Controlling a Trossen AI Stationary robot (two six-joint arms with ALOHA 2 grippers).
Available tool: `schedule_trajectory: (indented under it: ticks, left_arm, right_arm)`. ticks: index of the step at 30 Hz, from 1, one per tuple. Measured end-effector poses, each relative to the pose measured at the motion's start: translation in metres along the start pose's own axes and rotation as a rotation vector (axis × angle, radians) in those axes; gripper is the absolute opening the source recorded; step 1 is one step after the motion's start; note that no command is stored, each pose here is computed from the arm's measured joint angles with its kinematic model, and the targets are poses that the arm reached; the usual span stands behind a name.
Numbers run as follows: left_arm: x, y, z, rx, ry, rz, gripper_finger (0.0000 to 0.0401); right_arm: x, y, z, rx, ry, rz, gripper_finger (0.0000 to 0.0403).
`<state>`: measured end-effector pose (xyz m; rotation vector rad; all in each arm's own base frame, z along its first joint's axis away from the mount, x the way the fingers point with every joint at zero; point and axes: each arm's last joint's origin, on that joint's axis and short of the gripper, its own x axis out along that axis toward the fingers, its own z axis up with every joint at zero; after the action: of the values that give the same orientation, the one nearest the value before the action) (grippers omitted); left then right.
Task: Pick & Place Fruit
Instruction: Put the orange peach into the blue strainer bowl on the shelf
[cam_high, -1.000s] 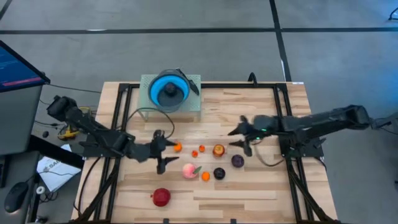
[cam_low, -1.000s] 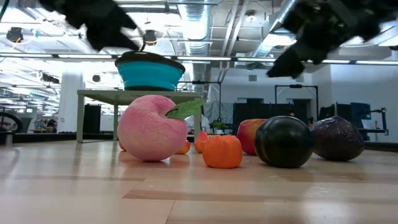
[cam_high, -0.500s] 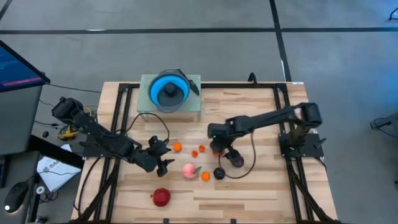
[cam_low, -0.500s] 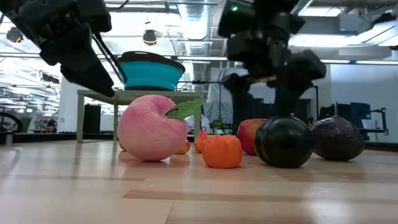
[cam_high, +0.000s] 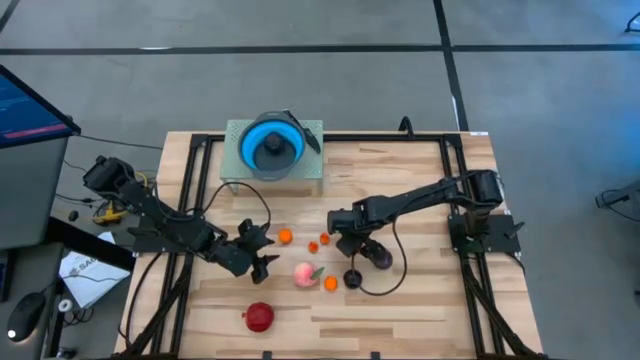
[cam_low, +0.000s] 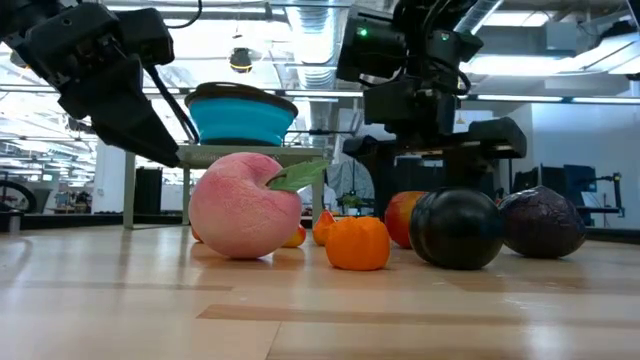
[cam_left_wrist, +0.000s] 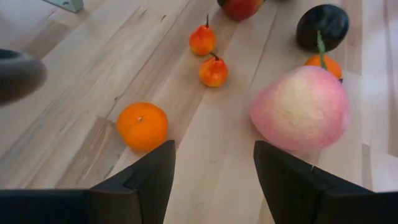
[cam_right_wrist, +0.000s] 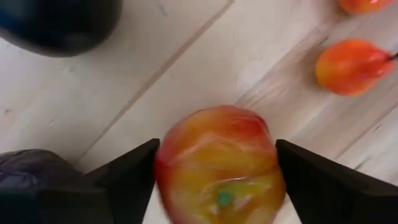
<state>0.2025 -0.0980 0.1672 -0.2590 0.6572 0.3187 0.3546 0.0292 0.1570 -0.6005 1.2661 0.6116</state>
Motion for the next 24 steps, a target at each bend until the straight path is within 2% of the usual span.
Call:
schedule_trajectory:
  ticks: [4, 9, 12, 15, 19, 21, 24]
  left_arm:
    - [0.000, 0.000, 0.000, 0.000, -0.002, -0.002, 0.0211]
    - [0.000, -0.001, 0.001, -0.004, -0.008, -0.008, 0.0210]
    - [0.000, -0.001, 0.001, -0.008, -0.013, -0.012, 0.0208]
    - [0.000, -0.001, 0.002, -0.009, -0.014, -0.014, 0.0206]
    - [0.000, -0.002, 0.002, -0.011, -0.017, -0.016, 0.0204]
    - [0.000, -0.002, 0.002, -0.011, -0.018, -0.017, 0.0204]
    - [0.000, -0.002, 0.002, -0.013, -0.020, -0.019, 0.0204]
  right_arm:
    - [-0.003, 0.001, -0.002, 0.014, 0.014, 0.011, 0.0276]
    - [-0.004, 0.005, -0.005, 0.061, 0.056, 0.048, 0.0268]
    - [-0.021, 0.000, 0.004, 0.089, 0.036, 0.080, 0.0267]
    - [-0.050, -0.013, 0.018, 0.119, -0.079, 0.143, 0.0267]
    - [-0.099, -0.045, 0.033, 0.129, -0.361, 0.166, 0.0266]
    - [-0.125, -0.065, 0.037, 0.132, -0.486, 0.082, 0.0266]
    - [-0.164, -0.096, 0.038, 0.152, -0.660, -0.117, 0.0266]
